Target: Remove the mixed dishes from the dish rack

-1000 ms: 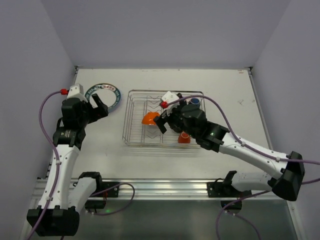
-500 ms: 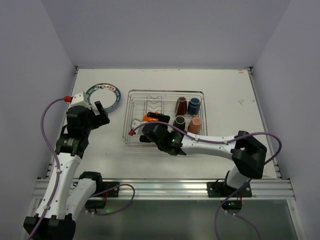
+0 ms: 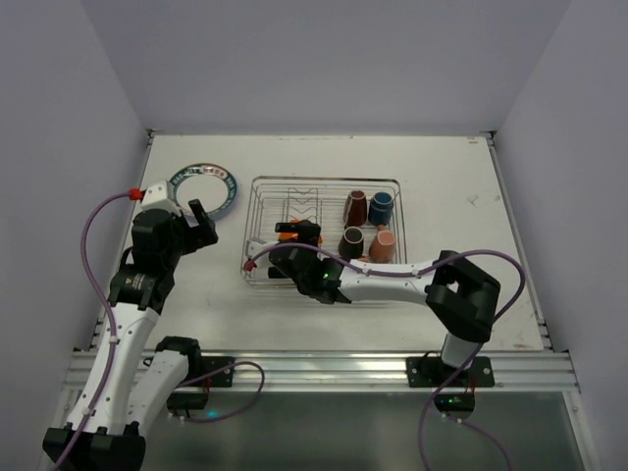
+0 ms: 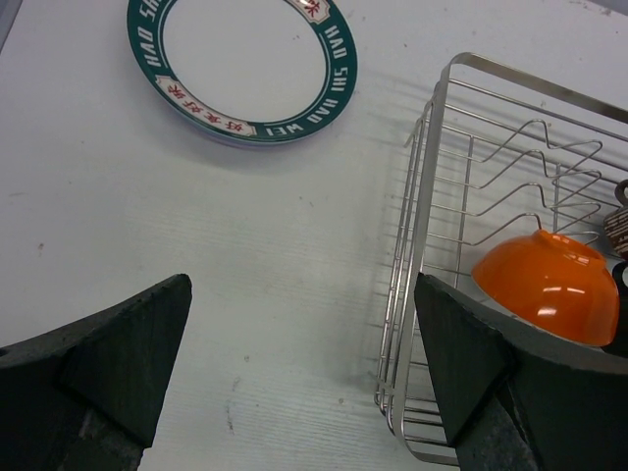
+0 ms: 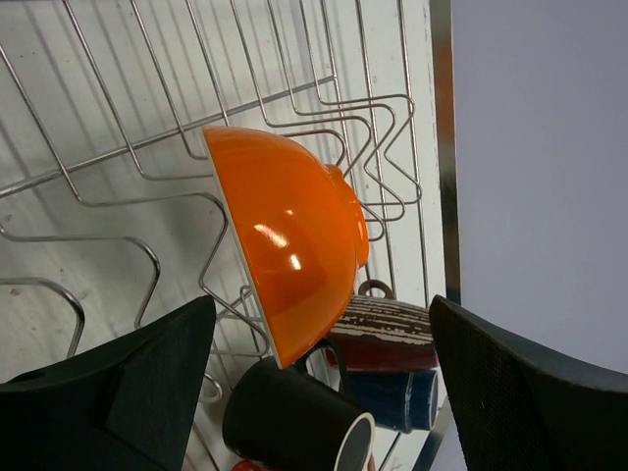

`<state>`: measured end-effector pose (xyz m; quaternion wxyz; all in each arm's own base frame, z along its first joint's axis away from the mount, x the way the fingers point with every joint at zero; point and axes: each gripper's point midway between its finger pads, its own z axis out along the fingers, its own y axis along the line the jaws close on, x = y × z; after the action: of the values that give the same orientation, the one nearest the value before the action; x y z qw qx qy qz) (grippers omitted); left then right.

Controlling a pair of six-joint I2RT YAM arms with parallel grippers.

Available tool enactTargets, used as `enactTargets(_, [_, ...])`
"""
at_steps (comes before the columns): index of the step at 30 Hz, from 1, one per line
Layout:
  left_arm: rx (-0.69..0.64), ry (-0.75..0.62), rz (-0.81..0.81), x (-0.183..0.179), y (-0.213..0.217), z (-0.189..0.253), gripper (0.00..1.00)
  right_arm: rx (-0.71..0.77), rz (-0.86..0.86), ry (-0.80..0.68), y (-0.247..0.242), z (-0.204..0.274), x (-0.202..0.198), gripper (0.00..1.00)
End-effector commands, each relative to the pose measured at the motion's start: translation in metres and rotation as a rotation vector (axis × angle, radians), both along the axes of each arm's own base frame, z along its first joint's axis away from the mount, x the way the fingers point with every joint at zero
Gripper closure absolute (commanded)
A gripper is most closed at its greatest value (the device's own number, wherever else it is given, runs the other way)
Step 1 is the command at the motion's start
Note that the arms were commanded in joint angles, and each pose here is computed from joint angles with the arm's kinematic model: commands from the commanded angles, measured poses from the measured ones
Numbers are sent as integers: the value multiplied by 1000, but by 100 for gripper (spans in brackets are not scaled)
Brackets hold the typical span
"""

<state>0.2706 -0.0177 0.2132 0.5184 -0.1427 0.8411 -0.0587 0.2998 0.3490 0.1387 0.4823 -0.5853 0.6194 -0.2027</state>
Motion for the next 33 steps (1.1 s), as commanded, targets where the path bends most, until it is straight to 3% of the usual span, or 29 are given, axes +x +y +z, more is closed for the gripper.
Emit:
enactTargets(1, [18, -35, -28, 3, -4, 5, 0, 29, -12, -94, 8, 25, 22, 9])
enactTargets(12, [20, -36, -43, 3, -7, 5, 0, 13, -39, -133, 2, 20, 45, 12])
enactTargets(21, [18, -40, -59, 3, -10, 7, 0, 20, -24, -217, 5, 29, 51, 24])
enactTargets(33, [15, -48, -67, 3, -12, 8, 0, 53, -19, -270, 2, 41, 51, 27])
